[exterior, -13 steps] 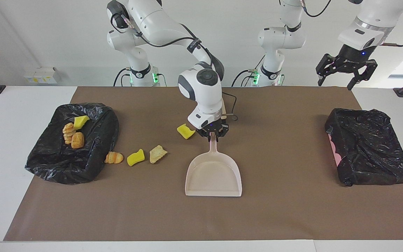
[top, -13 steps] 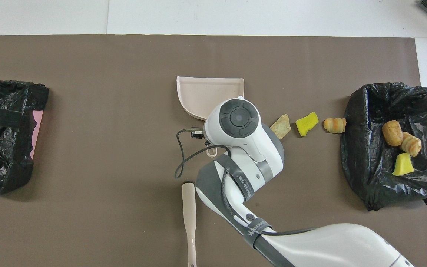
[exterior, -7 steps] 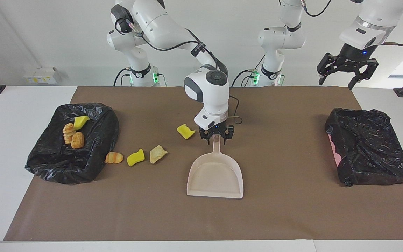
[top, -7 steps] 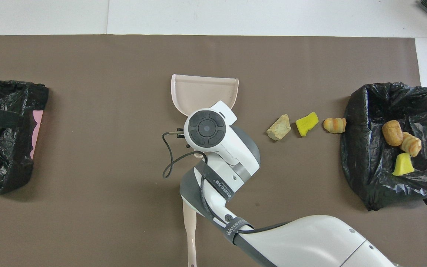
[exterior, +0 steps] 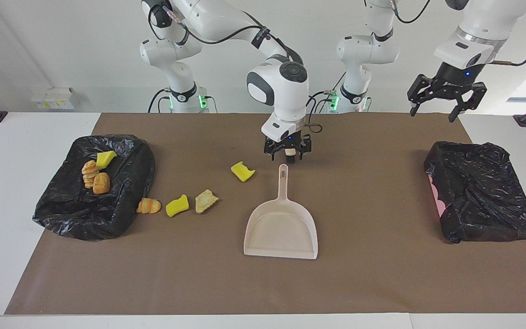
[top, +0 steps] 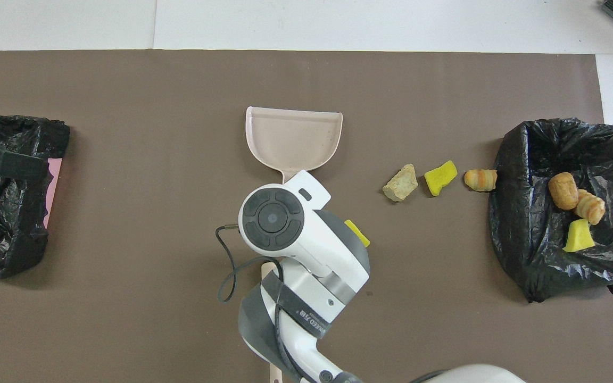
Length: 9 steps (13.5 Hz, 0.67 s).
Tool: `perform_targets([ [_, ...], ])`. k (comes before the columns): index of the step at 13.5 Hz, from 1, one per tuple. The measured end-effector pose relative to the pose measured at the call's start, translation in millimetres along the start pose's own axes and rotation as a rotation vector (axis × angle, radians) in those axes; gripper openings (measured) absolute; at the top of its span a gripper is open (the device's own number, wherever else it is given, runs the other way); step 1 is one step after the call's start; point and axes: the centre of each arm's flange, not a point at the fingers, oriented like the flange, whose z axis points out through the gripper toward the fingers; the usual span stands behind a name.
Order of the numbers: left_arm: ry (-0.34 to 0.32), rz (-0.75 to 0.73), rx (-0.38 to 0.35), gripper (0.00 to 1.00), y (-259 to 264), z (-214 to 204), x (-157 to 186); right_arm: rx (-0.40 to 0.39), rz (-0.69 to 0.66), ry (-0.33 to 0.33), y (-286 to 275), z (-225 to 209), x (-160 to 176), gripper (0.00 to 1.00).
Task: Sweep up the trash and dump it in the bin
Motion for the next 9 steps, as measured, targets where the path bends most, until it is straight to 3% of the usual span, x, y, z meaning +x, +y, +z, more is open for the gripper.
perform_targets([
  [9, 0.015, 0.026, -0.04, 1.0, 171.5, 131.9, 28.8, -0.025, -0.076, -0.206, -16.7, 32.8, -161.5, 1.0],
])
